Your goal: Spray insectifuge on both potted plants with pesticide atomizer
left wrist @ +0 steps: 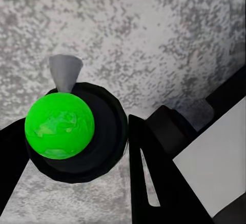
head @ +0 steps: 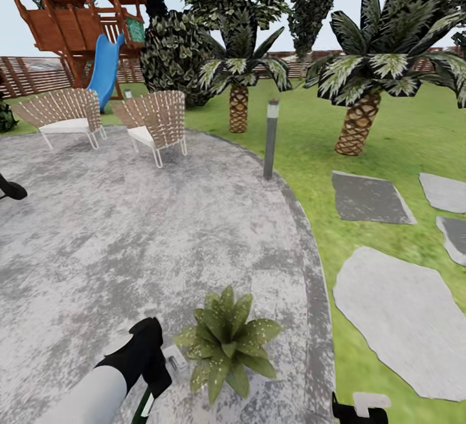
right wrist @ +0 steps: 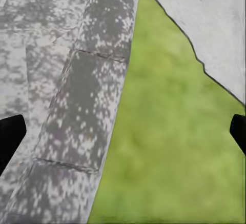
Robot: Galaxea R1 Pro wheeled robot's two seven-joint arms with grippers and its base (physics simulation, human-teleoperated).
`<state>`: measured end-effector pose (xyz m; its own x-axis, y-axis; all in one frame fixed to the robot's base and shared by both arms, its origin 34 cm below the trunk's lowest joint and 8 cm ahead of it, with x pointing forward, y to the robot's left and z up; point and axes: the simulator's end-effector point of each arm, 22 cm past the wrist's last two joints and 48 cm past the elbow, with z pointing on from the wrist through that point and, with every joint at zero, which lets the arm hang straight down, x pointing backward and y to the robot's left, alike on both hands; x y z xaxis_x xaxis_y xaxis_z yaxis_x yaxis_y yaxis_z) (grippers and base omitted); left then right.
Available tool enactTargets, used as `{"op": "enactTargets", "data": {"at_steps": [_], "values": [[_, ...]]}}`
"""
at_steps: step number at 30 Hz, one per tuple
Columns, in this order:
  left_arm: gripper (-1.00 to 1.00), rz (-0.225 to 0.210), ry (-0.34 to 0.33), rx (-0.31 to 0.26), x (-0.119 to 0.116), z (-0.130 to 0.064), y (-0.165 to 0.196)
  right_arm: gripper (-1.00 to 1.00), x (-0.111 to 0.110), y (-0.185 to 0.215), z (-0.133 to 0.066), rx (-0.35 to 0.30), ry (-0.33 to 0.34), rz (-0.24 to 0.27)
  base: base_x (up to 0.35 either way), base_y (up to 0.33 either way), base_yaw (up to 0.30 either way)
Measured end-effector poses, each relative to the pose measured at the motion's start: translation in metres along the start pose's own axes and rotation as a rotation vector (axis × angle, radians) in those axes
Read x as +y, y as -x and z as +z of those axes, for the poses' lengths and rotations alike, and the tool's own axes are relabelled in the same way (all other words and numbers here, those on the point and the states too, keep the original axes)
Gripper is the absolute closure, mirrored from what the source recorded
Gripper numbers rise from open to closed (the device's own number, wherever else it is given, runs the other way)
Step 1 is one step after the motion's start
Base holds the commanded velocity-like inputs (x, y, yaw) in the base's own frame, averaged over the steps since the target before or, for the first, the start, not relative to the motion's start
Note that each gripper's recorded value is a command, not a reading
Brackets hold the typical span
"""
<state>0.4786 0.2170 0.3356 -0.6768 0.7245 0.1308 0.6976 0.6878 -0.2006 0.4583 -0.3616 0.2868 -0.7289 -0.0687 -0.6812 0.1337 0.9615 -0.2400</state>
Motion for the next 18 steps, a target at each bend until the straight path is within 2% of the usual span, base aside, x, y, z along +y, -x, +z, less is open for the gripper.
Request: {"op": "enactTargets", "data": {"at_steps": [4,8,11,13,18], "values": [[1.00,0.000,-0.004,-0.003,-0.001,-0.002,0.003,-1.00,0.000,0.000,0.000,0.000,0.000,0.000,-0.241,-0.199,0.010],[1.00,0.018,-0.060,-0.050,0.006,-0.039,0.033,-1.00,0.000,0.000,0.000,0.000,0.000,0.000,-0.242,-0.196,0.183],[1.00,0.025,-0.032,-0.069,0.022,-0.061,0.049,-1.00,0.000,0.000,0.000,0.000,0.001,-0.001,-0.140,-0.098,0.256],[1.00,0.033,-0.003,-0.066,0.033,-0.074,0.054,-1.00,0.000,0.000,0.000,0.000,0.001,0.000,-0.027,-0.018,0.104],[1.00,0.073,-0.028,-0.015,0.029,-0.089,0.054,-1.00,-0.001,0.000,0.000,0.000,-0.001,0.000,-0.004,-0.003,0.015]]}}
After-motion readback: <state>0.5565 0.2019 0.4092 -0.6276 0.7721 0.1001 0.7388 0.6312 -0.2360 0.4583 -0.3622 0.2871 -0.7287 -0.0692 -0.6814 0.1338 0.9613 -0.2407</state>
